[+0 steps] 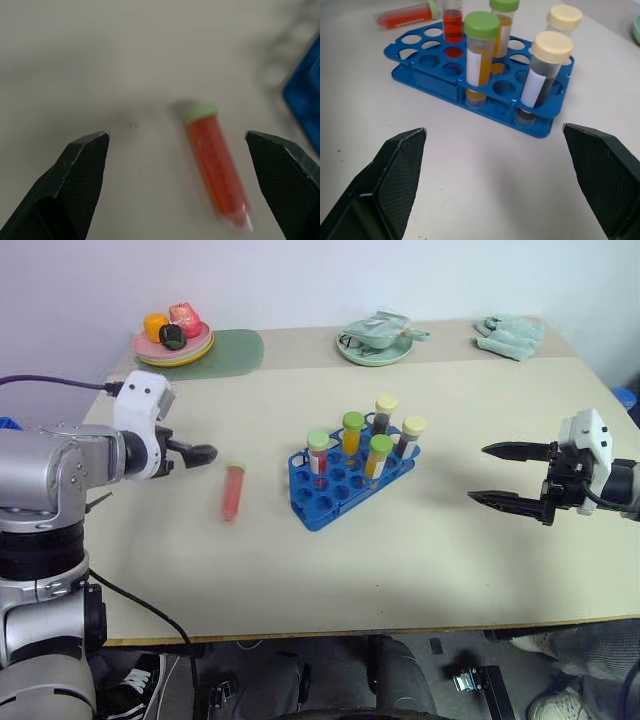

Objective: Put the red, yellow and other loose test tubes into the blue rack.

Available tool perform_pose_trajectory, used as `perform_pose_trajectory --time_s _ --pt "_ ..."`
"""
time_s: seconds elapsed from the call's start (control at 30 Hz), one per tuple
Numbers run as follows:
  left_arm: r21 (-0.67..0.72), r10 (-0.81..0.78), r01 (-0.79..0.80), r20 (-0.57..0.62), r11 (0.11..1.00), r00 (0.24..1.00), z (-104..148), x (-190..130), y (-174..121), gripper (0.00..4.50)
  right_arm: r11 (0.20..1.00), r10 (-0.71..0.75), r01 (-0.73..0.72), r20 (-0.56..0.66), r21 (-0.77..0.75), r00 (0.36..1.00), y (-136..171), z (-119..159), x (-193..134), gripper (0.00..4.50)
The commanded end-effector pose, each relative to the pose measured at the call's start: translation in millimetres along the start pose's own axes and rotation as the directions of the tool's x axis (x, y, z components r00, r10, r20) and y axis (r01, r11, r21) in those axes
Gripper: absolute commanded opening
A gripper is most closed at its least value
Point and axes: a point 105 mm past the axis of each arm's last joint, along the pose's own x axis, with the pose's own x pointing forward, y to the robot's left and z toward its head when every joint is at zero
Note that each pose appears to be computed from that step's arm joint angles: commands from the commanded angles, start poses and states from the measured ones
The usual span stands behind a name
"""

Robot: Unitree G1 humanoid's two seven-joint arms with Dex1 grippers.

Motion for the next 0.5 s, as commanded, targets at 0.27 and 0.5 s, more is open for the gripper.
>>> perform_pose_trajectory --time_s 0.27,0.5 --pt "-0.224 -0.146 0.096 -0.22 0.97 0.965 -10.4 21.5 4.0 4.45 0.999 -0.003 0.003 0.014 -0.042 1.0 -0.4 10.3 -0.4 4.5" --pt "-0.265 -0.175 0.092 -0.309 0.96 0.935 -10.3 31.5 -4.5 4.45 0.999 -0.01 0.011 0.019 -0.036 1.0 1.7 7.6 0.0 4.5"
